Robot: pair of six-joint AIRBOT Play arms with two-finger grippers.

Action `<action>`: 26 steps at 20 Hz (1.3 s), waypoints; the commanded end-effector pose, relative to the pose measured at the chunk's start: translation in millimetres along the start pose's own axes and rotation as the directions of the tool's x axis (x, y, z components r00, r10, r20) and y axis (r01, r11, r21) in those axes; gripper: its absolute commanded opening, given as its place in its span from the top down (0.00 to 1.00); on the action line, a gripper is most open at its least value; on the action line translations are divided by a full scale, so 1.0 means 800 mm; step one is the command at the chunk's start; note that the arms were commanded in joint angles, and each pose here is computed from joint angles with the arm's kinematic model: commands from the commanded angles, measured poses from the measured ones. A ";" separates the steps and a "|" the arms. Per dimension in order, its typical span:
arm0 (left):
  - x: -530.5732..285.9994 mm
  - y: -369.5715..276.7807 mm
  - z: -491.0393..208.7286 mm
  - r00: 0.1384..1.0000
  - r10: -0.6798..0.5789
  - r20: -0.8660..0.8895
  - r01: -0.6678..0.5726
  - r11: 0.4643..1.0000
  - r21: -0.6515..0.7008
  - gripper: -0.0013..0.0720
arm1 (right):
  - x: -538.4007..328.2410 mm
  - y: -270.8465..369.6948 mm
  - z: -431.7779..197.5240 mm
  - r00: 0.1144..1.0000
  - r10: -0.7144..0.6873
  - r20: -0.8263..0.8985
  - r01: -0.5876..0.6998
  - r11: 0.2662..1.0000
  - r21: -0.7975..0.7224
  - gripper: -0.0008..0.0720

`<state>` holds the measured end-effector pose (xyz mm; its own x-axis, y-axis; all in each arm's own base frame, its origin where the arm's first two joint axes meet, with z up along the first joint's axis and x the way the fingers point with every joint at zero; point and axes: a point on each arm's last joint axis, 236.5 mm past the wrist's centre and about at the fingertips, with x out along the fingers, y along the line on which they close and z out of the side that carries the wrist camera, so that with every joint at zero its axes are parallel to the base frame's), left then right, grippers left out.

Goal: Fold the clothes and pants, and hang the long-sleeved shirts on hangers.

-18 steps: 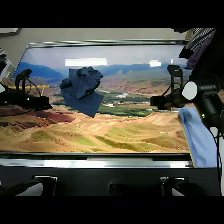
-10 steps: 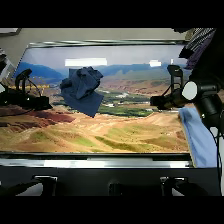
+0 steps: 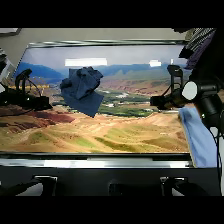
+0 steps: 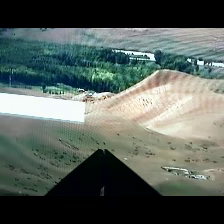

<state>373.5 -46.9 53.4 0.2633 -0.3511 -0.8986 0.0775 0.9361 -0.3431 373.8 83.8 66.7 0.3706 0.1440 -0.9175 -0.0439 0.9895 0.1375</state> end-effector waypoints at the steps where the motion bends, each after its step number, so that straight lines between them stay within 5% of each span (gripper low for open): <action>1: 0.000 0.000 0.000 1.000 0.000 0.000 0.000 1.000 0.001 0.96 | 0.000 0.001 0.000 1.000 0.001 0.001 -0.001 1.000 -0.001 0.95; 9: 0.001 0.003 0.013 0.999 0.009 0.042 -0.009 1.000 -0.001 0.95 | 0.000 0.001 0.001 1.000 0.002 0.001 -0.002 1.000 0.000 0.95; 10: 0.003 0.004 0.013 0.999 0.009 0.041 -0.008 1.000 -0.022 0.83 | 0.000 0.001 0.001 1.000 0.001 0.001 -0.001 1.000 0.000 0.95; 11: 0.005 0.004 0.013 0.999 0.009 0.037 -0.006 0.998 -0.070 0.47 | 0.000 0.001 0.001 1.000 0.002 0.002 -0.002 1.000 0.001 0.95; 12: 0.008 0.005 0.016 0.999 0.010 0.040 -0.006 0.994 -0.108 0.00 | 0.000 0.001 0.001 1.000 0.002 0.002 -0.002 1.000 0.001 0.95; 17: 0.023 -0.005 0.129 0.960 0.001 0.281 0.044 0.987 -0.155 0.00 | 0.000 0.002 0.000 1.000 0.005 0.000 -0.005 1.000 0.004 0.93; 20: 0.088 -0.005 0.188 0.961 0.043 0.273 -0.024 0.997 -0.074 0.00 | 0.000 0.002 0.005 1.000 0.004 0.016 -0.004 1.000 0.003 0.77; 26: 0.233 0.006 0.235 0.971 0.081 0.227 -0.084 0.996 0.001 0.00 | 0.000 0.002 0.006 1.000 0.005 0.019 -0.005 1.000 0.003 0.77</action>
<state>573.2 -91.2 -25.0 0.4636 -0.2781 -0.8413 0.0356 0.9545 -0.2960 377.3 84.9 68.3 0.3855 0.1486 -0.9107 -0.0410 0.9887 0.1440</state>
